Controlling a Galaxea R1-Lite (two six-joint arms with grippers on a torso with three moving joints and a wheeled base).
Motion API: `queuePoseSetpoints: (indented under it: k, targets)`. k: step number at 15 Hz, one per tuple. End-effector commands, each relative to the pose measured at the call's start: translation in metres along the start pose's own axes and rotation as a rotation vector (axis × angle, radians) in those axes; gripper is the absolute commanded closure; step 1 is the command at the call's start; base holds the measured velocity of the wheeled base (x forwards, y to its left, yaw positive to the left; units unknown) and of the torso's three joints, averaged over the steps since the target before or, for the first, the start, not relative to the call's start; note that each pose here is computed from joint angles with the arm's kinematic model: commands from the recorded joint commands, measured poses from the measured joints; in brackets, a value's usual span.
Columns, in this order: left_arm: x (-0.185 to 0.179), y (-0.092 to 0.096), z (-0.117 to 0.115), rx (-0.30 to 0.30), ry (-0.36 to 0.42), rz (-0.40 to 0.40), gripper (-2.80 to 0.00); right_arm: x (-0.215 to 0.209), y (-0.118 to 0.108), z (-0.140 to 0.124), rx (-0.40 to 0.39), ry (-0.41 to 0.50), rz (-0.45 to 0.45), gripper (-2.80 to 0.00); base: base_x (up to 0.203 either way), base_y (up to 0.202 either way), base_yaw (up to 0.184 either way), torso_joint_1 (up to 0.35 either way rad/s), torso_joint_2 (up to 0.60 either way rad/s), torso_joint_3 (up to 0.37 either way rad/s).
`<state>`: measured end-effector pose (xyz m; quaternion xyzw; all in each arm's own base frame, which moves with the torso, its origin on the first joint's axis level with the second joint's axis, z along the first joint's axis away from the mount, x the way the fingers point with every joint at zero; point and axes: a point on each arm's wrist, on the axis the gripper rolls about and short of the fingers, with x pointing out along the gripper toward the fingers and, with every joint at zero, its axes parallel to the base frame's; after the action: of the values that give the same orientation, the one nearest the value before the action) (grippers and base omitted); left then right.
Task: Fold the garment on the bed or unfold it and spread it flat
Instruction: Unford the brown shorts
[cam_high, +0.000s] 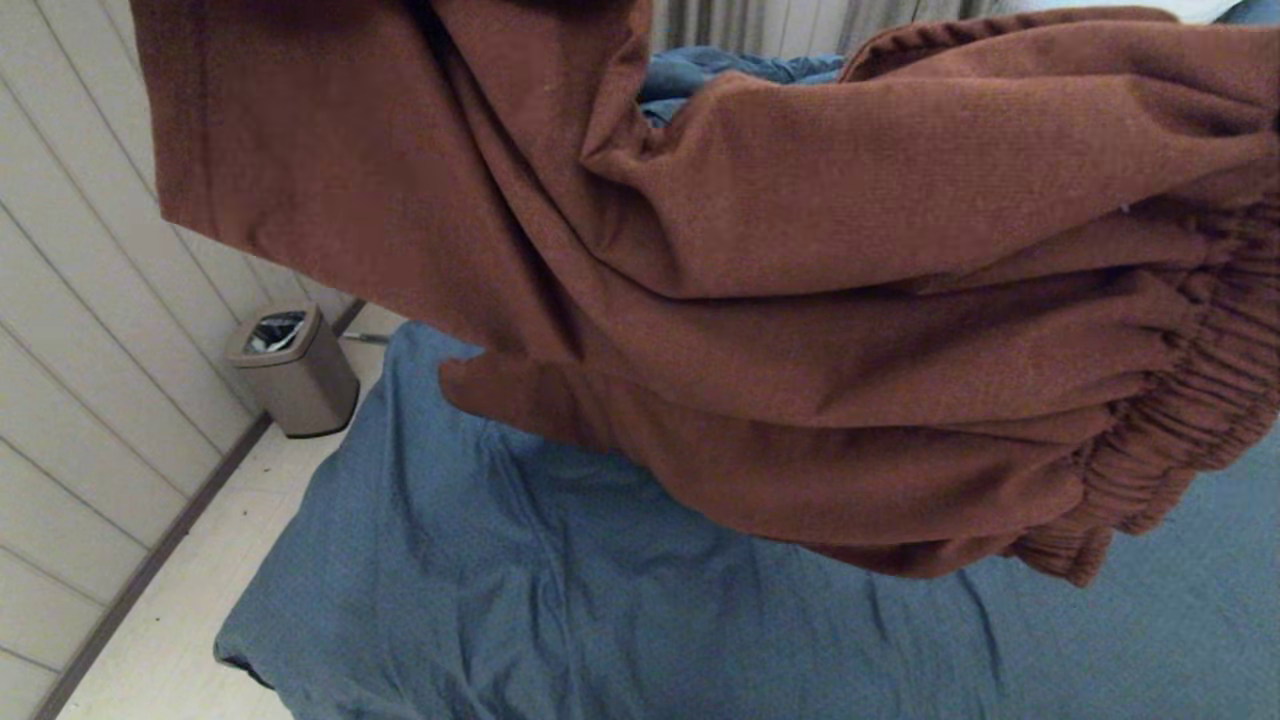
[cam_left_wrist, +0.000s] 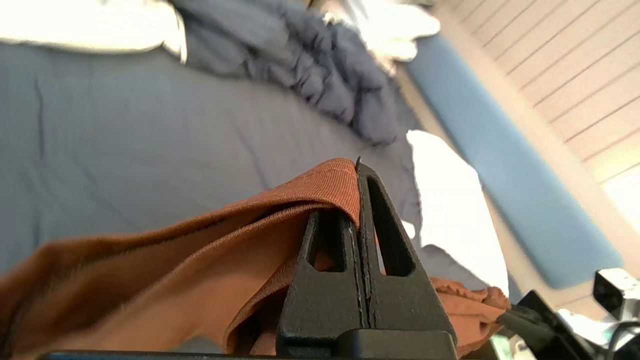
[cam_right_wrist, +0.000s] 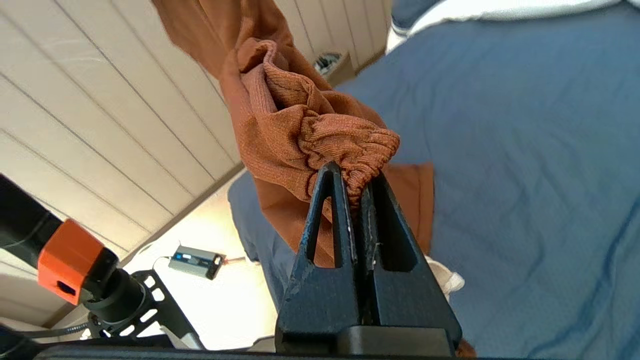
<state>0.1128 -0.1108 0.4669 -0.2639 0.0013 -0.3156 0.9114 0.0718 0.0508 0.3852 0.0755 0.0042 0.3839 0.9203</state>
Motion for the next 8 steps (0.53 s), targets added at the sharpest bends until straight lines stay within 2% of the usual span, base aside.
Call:
queuePoseSetpoints:
  k: [1,4,8]
  targets:
    - [-0.013,-0.002,0.007,-0.007,-0.026,-0.017,0.0,-0.003,0.002,0.004,-0.003,-0.016,0.01,0.0,0.0,0.0,0.0,0.0,0.0,0.0]
    - [-0.022,-0.003,0.011,-0.011,-0.042,-0.033,0.0,-0.008,0.007,0.009,-0.009,-0.038,0.054,0.0,0.0,0.0,0.0,0.0,0.0,0.0]
    - [-0.035,-0.009,0.015,-0.004,-0.04,-0.089,0.0,-0.01,0.008,0.01,-0.004,-0.043,0.066,0.0,0.0,0.0,0.0,0.0,0.0,0.0]
